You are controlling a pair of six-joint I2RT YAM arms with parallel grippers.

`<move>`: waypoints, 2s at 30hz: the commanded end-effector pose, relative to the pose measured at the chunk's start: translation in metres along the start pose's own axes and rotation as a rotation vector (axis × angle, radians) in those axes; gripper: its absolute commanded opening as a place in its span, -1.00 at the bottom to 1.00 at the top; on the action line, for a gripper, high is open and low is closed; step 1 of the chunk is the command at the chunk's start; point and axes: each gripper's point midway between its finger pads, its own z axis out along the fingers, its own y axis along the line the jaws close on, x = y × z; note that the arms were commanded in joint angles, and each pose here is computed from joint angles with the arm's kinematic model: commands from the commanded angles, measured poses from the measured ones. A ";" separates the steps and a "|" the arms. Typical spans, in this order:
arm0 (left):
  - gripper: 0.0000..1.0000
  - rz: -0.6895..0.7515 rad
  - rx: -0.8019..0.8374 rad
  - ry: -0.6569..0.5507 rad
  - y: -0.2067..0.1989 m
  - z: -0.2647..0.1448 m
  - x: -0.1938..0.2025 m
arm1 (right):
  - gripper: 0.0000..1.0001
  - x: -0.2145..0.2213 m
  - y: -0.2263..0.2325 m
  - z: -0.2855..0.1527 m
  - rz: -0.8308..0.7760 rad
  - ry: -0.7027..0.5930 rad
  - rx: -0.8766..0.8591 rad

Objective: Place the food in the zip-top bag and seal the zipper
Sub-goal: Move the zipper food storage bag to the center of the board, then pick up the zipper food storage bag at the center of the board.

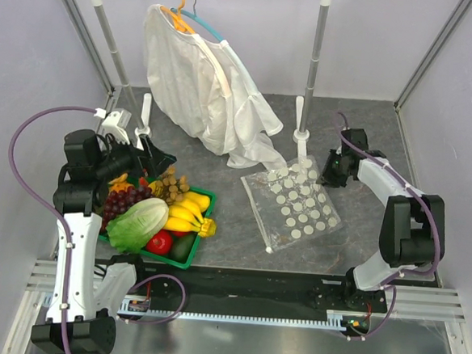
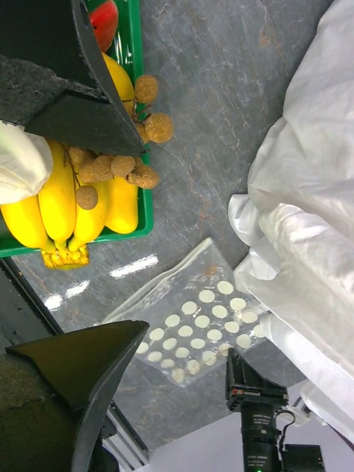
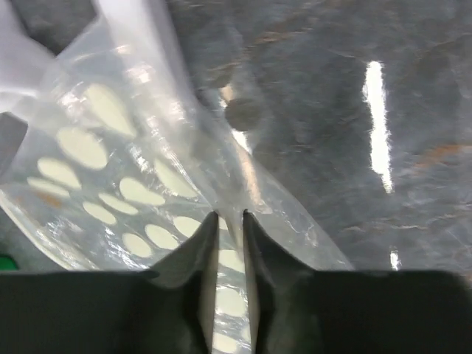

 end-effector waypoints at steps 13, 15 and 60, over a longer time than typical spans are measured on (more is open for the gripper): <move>0.98 0.065 -0.049 -0.037 0.001 -0.012 -0.005 | 0.84 0.003 0.019 -0.114 -0.297 -0.162 -0.296; 0.98 0.076 -0.075 -0.044 0.004 -0.014 -0.006 | 0.57 0.018 0.035 -0.117 -0.390 -0.164 -0.323; 0.95 0.025 -0.153 -0.005 0.023 -0.013 0.018 | -0.40 0.152 0.139 0.037 -0.901 -0.049 0.146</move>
